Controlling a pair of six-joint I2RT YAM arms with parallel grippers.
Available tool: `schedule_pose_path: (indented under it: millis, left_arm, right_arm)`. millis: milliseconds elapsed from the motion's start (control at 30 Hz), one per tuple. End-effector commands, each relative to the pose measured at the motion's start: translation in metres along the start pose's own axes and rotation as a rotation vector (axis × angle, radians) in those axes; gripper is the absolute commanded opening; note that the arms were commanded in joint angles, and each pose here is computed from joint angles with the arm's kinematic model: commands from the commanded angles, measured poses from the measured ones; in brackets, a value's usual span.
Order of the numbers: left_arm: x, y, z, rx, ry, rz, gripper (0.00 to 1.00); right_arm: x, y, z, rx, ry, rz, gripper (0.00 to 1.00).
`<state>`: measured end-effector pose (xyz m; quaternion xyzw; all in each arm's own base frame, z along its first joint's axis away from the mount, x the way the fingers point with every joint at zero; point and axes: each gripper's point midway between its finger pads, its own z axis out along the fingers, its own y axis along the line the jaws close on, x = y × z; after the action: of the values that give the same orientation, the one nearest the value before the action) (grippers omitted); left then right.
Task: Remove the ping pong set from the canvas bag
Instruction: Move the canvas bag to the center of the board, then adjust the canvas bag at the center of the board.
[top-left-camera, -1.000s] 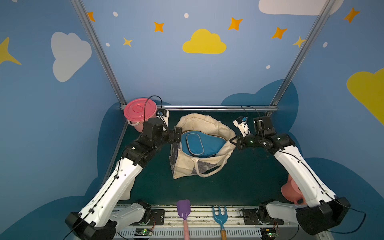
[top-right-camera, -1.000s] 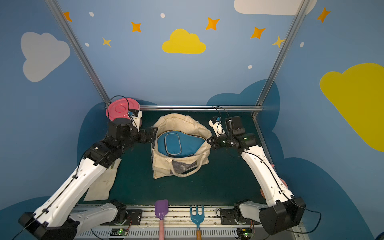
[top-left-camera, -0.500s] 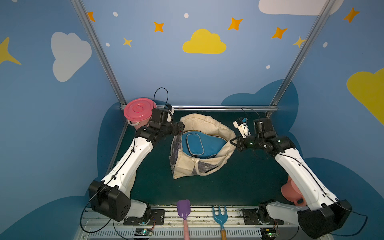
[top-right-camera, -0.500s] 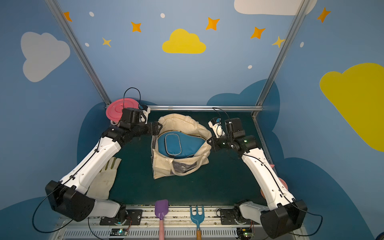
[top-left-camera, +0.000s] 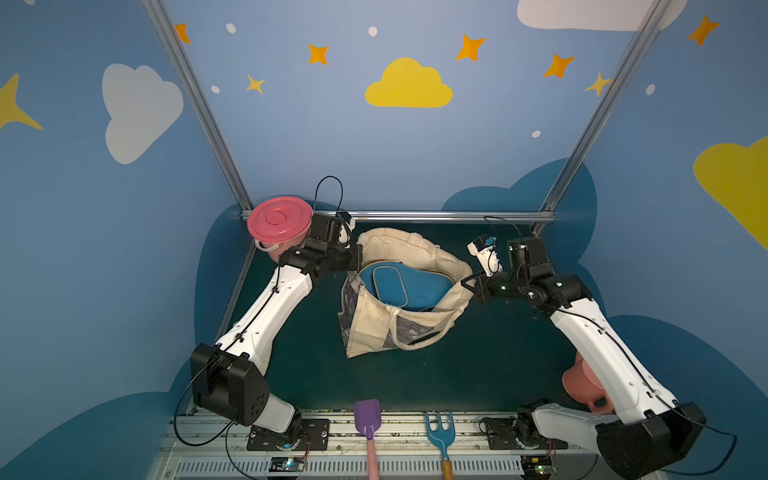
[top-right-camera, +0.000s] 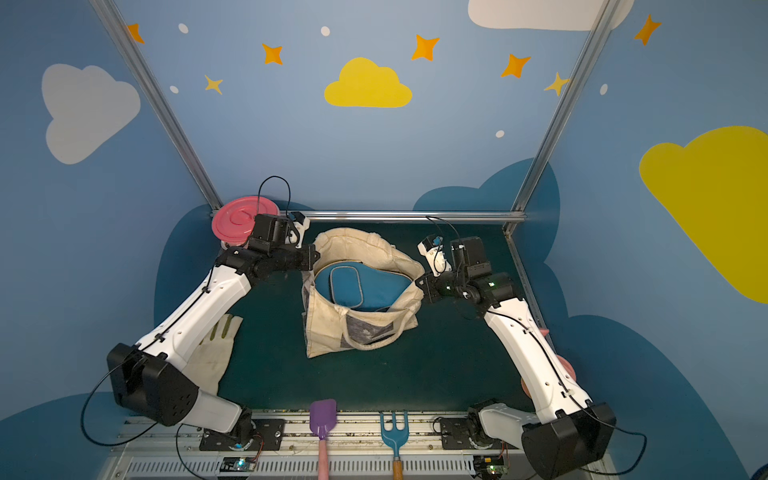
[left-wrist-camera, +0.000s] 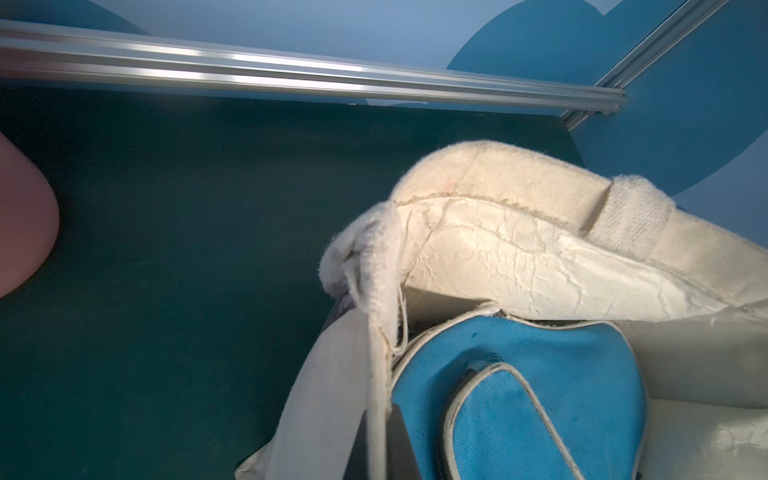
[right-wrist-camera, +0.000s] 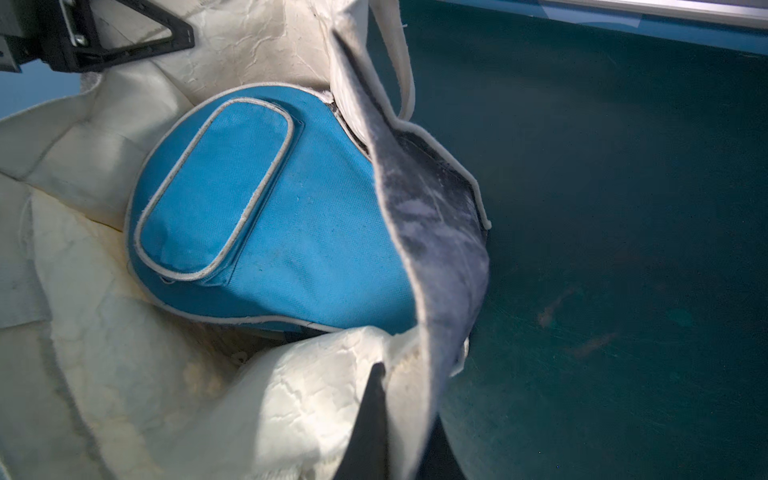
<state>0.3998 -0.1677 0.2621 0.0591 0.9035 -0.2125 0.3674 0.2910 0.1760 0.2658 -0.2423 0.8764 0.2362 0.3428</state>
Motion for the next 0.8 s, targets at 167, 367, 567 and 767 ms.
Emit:
schedule_pose_path:
  millis: [167,367,567,767]
  left_arm:
    - [-0.098,-0.054,-0.043,0.182,-0.303,0.147,0.03]
    - [-0.137,-0.086,-0.065,0.296,-0.439,0.272,0.03]
    - [-0.15,-0.099,-0.072,0.347,-0.47,0.292,0.03]
    - [-0.128,-0.089,-0.055,0.351,-0.434,0.235,0.03]
  right_arm:
    - [-0.031,0.001,-0.031,0.061,-0.133,-0.067,0.13]
    - [-0.042,0.011,-0.043,0.042,-0.161,-0.108,0.92]
    - [-0.066,0.042,-0.056,-0.034,-0.22,-0.223,0.93]
    - [-0.065,0.114,-0.023,-0.255,-0.168,-0.398,0.93]
